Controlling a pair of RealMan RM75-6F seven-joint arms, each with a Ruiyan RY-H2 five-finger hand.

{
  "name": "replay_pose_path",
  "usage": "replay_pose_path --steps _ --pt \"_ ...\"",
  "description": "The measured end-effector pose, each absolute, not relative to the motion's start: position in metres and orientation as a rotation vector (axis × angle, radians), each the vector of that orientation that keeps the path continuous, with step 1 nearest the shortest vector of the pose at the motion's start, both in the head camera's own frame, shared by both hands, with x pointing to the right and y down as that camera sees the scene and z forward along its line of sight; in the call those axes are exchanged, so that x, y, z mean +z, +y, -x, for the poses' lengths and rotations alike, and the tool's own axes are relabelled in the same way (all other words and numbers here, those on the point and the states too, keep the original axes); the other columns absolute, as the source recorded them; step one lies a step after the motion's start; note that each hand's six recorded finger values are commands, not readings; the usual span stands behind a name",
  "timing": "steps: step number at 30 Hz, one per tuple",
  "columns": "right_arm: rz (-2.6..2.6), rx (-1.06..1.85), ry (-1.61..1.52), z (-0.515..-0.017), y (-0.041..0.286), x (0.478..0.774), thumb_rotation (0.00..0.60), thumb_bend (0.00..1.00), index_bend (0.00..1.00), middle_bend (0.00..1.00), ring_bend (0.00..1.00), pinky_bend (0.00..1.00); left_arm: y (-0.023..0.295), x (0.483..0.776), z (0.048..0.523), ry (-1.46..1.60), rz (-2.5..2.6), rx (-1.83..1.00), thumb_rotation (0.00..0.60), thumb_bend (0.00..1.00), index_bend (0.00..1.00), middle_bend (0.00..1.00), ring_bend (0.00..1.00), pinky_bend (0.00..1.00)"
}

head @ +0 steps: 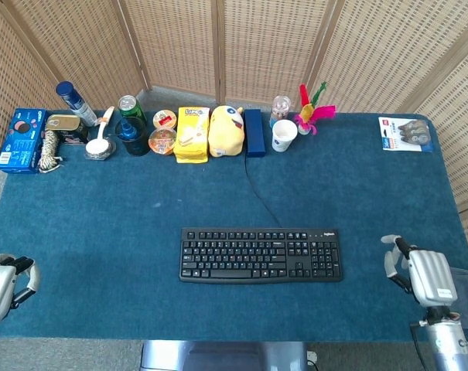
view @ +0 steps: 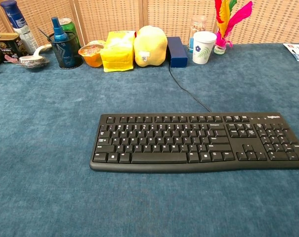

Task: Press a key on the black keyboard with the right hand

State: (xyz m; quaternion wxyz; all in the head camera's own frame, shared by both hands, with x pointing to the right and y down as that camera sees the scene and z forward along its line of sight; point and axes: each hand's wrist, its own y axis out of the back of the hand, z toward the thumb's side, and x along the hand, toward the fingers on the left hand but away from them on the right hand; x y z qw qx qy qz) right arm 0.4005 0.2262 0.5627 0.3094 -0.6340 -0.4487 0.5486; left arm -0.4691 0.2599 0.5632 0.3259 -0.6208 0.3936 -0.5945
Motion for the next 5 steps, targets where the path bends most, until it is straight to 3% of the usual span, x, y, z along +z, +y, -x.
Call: replay_pose_path --steps 5 --pt "1.658 1.454 -1.203 -0.4048 0.2288 0.5626 0.000 0.61 0.33 0.58 0.62 0.61 0.2587 0.5645 0.4675 1.037 1.633 -1.547 0.006 0.53 0.61 0.58 0.51 0.29"
